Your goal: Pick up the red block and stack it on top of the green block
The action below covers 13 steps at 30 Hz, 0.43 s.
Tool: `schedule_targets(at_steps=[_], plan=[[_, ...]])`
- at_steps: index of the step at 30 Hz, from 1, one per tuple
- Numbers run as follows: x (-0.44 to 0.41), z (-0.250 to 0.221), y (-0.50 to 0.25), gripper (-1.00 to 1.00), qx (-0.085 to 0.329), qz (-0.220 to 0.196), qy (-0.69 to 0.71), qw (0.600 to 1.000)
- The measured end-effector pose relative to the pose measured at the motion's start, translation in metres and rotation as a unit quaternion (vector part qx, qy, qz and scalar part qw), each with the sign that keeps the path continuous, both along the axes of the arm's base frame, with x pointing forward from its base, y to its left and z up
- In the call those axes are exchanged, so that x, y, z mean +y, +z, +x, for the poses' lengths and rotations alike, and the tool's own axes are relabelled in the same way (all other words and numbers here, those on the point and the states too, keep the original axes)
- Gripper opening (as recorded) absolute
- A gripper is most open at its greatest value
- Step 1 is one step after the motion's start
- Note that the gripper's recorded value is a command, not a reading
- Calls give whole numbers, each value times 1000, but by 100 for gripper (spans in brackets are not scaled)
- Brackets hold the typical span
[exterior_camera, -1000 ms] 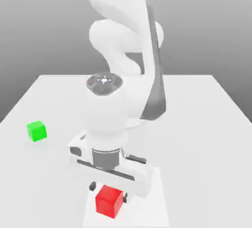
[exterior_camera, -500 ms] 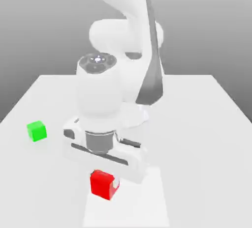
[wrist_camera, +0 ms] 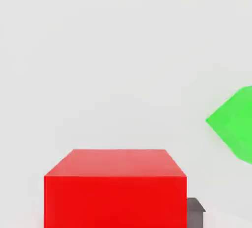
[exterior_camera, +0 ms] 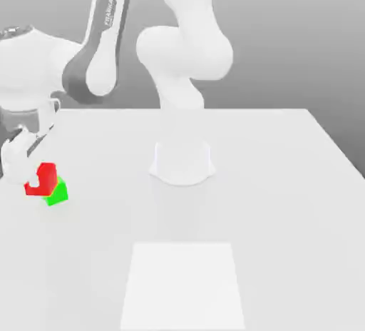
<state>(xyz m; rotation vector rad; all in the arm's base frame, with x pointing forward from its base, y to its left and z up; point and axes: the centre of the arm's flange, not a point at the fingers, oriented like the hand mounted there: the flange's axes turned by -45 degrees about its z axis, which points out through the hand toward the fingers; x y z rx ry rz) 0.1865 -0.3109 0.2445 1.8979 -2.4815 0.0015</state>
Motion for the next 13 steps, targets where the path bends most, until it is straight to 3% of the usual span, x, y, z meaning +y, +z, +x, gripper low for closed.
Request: schedule_targets(at_steps=[4,10,11,13], plan=[[-12,-57,-4,-100,-7,4,-125,992],[-13,-64,-54,-100,-9,5,-140,990],[-12,-64,-61,100,-9,5,-140,990],[-12,-63,-61,100,-8,5,-139,990]])
